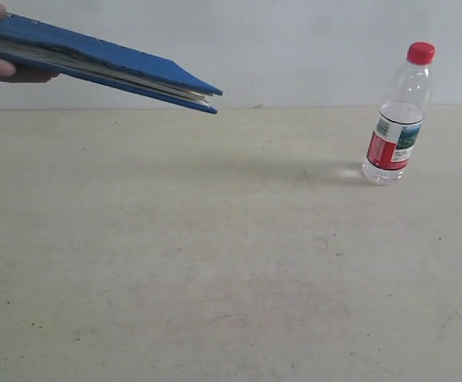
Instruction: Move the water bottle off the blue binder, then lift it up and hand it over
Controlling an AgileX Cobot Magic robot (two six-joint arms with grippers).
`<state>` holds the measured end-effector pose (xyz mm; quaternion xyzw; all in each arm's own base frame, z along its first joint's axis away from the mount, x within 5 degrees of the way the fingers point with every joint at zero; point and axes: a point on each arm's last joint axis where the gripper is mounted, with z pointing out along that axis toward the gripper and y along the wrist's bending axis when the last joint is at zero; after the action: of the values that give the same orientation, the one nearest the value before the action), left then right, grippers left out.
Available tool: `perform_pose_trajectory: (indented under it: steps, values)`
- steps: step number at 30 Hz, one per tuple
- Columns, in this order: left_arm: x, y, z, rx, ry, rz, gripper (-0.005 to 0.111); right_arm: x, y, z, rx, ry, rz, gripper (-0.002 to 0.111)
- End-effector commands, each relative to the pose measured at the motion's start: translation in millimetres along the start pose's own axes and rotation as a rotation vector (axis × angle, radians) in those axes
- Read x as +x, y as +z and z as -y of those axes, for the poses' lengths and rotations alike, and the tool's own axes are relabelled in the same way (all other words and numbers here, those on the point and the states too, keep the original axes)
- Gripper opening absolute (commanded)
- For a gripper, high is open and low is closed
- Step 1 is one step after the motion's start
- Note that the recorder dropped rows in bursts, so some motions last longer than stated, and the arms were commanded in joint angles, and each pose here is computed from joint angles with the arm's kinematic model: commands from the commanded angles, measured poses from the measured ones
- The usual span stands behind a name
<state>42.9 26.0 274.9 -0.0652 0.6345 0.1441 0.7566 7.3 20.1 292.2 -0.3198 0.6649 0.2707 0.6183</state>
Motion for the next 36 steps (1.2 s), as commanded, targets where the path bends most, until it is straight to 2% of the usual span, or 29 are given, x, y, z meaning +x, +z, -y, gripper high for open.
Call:
perform_pose_trajectory:
  steps: [1, 3, 4, 7, 12, 17, 20, 23, 24, 26, 28, 30, 33, 36]
  values:
    - [-1.0, -1.0, -0.7, -0.001, 0.001, 0.008, 0.004, -8.0, -0.7, 11.6, 0.367, -0.069, 0.053, 0.0]
    - [-1.0, -1.0, -0.9, -0.003, 0.001, 0.007, 0.004, -5.4, -2.1, 15.9, 0.562, -0.073, 0.006, 0.0]
    - [-0.9, -1.0, -1.1, -0.005, 0.001, 0.006, 0.004, -2.7, -2.1, 16.8, 0.612, -0.062, -0.022, 0.0]
    - [-0.9, -1.0, -1.1, -0.005, 0.001, 0.006, 0.004, 9.0, -1.8, 16.1, 0.678, 0.0, -0.151, 0.0]
    - [-0.9, -1.0, -1.1, -0.005, 0.001, 0.006, 0.004, 9.9, -3.6, 18.7, 0.74, -0.104, -0.212, 0.0]
    - [-0.9, -1.0, -1.1, -0.005, 0.001, 0.006, 0.004, 18.6, 1.6, 23.8, 0.749, -0.111, -0.199, 0.0]
    - [-0.9, -1.0, -1.1, -0.005, 0.001, 0.006, 0.004, 43.6, 15.1, 32.6, 0.752, -0.084, -0.096, 0.0]
    - [-0.9, -1.0, -1.1, -0.005, 0.001, 0.006, 0.004, 83.4, 27.6, 42.3, 0.775, -0.01, -0.005, 0.0]
    - [-0.9, -1.0, -1.1, -0.005, 0.001, 0.006, 0.004, 85.0, 27.6, 44.3, 0.796, -0.015, 0.052, 0.0]
    - [-0.9, -1.2, -1.4, -0.009, 0.0, 0.007, 0.004, 96.6, 29.7, 42.0, 0.763, 0.019, -0.075, 0.0]
    - [-1.1, -1.3, -0.9, -0.002, 0.0, 0.009, 0.004, 100.4, 30.3, 40.8, 0.749, 0.034, -0.116, 0.0]
    - [-0.9, -1.3, -1.4, -0.008, 0.0, 0.007, 0.004, 110.1, 31.2, 37.3, 0.717, 0.124, -0.199, 0.0]
    - [-0.9, -1.3, -1.4, -0.008, 0.0, 0.007, 0.004, 110.1, 31.2, 37.3, 0.725, 0.206, -0.169, 0.0]
    - [-0.9, -1.3, -1.4, -0.008, 0.0, 0.007, 0.004, 110.0, 31.2, 37.4, 0.727, 0.218, -0.162, 0.0]
